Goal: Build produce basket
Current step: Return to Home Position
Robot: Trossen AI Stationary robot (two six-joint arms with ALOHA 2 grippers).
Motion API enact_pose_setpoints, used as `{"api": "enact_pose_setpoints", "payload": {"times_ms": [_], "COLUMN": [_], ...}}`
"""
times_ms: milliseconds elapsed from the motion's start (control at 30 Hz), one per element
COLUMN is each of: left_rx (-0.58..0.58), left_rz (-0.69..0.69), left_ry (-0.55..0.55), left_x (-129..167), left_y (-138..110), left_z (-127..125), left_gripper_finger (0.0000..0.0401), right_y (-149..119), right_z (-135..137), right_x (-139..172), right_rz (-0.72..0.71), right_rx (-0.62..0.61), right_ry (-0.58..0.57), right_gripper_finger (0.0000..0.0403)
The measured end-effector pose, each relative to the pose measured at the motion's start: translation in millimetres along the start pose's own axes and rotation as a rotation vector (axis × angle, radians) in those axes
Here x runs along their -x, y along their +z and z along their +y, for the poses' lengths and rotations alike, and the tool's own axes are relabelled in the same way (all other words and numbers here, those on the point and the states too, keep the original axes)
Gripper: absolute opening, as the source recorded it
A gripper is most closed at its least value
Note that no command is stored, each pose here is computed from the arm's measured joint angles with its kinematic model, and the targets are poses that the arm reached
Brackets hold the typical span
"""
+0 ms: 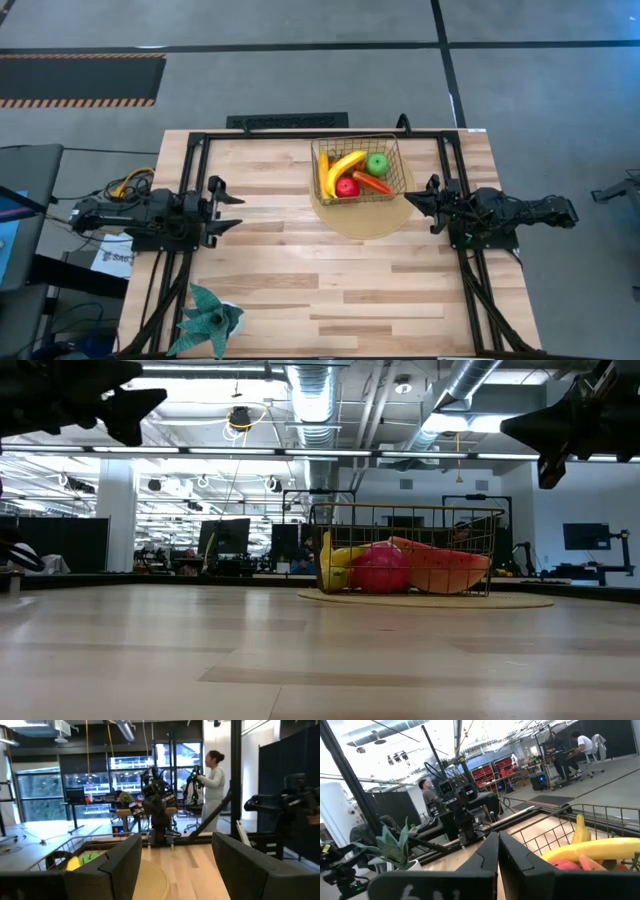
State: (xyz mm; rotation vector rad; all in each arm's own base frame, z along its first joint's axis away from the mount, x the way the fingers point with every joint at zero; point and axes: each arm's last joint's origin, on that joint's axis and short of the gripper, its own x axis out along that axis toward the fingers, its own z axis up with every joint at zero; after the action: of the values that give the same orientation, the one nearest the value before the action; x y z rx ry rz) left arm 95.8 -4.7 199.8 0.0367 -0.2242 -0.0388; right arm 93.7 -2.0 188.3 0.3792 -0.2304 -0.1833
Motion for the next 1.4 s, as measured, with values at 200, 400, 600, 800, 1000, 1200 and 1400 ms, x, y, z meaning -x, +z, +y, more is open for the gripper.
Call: {"api": "enact_pose_setpoints", "payload": {"times_ms": [200,400,600,800,1000,1200,1400], "left_rx": [0.000,0.010,0.015,0.021,0.017,0.025,0.043], "left_rz": [0.083,0.157,0.240,0.275,0.277,0.279,0.278], "left_ry": [0.012,0.001,0.098,0.117,0.129,0.121,0.123], "left_x": [3.7,5.5,7.2,8.0,8.0,8.0,8.0], "left_y": [-7.7,-14.8,-22.4,-25.5,-25.7,-25.8,-25.8], "left_z": [-0.5,-1.0,1.5,1.9,2.2,2.0,2.0], "left_gripper_finger": [0.0231,0.0231,0.0231,0.0231,0.0231,0.0231,0.0231], "right_y": [0.4,-3.3,-10.1,-12.8,-14.1,-14.4,-14.6], "right_z": [0.2,-0.1,-3.4,-4.6,-5.2,-5.0,-5.1], "right_x": [0.0,0.1,0.5,0.9,1.2,1.3,1.3], "right_rz": [-0.004,0.040,0.106,0.136,0.153,0.158,0.160], "right_rx": [0.046,0.110,0.137,0.175,0.191,0.191,0.191], "right_ry": [0.002,0.022,-0.013,-0.023,-0.027,-0.024,-0.024], "right_gripper_finger": [0.0034,0.0032,0.0032,0.0032,0.0032,0.0033,0.0031]}}
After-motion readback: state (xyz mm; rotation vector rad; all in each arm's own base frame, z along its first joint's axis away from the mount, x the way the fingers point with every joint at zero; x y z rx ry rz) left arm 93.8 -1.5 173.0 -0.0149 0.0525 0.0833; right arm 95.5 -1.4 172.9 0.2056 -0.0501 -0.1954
